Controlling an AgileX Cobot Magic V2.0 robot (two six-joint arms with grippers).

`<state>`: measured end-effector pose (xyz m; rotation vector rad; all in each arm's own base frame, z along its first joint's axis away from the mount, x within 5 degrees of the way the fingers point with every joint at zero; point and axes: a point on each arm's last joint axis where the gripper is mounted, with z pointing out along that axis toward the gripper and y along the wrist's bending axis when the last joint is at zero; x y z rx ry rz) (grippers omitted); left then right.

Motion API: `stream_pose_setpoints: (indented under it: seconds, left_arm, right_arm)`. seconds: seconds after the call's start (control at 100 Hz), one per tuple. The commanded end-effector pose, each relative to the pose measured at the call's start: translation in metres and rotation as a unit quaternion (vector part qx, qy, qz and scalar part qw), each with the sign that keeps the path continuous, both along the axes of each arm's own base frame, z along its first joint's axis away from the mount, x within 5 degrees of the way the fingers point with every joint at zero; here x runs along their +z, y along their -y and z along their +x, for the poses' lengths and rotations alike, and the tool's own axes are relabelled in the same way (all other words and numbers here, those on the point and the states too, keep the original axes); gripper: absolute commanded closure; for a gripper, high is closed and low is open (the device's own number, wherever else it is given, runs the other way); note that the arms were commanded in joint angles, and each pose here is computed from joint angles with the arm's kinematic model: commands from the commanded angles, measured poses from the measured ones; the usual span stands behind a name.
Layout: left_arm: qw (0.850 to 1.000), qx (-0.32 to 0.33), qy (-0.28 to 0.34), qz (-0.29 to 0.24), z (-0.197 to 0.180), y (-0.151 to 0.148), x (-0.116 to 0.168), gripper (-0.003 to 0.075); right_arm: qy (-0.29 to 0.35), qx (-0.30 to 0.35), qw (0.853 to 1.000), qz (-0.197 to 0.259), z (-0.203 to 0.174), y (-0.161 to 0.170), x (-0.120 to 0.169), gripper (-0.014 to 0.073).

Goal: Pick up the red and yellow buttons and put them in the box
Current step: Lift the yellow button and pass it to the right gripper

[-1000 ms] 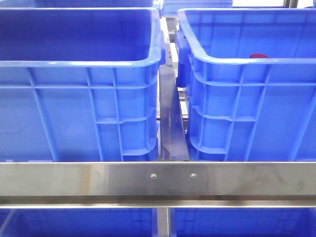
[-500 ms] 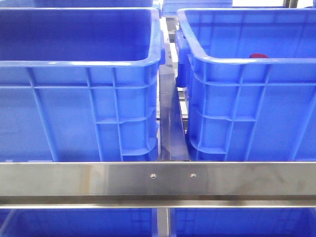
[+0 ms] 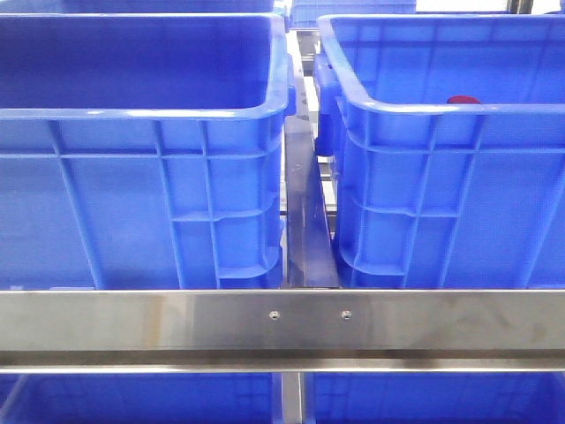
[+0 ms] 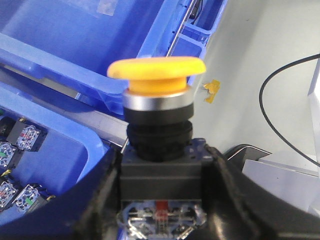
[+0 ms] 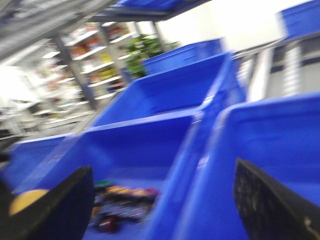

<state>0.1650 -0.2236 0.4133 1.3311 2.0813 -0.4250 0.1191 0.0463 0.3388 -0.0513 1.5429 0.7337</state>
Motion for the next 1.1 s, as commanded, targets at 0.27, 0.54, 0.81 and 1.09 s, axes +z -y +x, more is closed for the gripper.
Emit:
stream_pose_setpoints:
  seconds: [0.27, 0.54, 0.81, 1.09]
  left_arm:
    - [0.998, 0.001, 0.027, -0.053, -0.007, -0.004, 0.021, 0.0739]
    - [0.998, 0.001, 0.027, -0.053, -0.006, -0.003, 0.021, 0.0739]
    - [0.998, 0.001, 0.028, -0.054, -0.006, -0.003, 0.021, 0.0739]
    - [0.998, 0.001, 0.028, -0.054, -0.006, -0.003, 0.021, 0.0739]
  right_arm:
    - [-0.118, 0.275, 0.941, 0.157, 0.034, -0.04, 0.011, 0.0]
    - [-0.157, 0.329, 0.913, 0.185, 0.057, -0.047, 0.013, 0.0]
    - [-0.172, 0.359, 0.899, 0.182, 0.059, -0.064, 0.015, 0.0]
    - [-0.186, 0.378, 0.89, 0.176, 0.067, -0.081, 0.016, 0.0013]
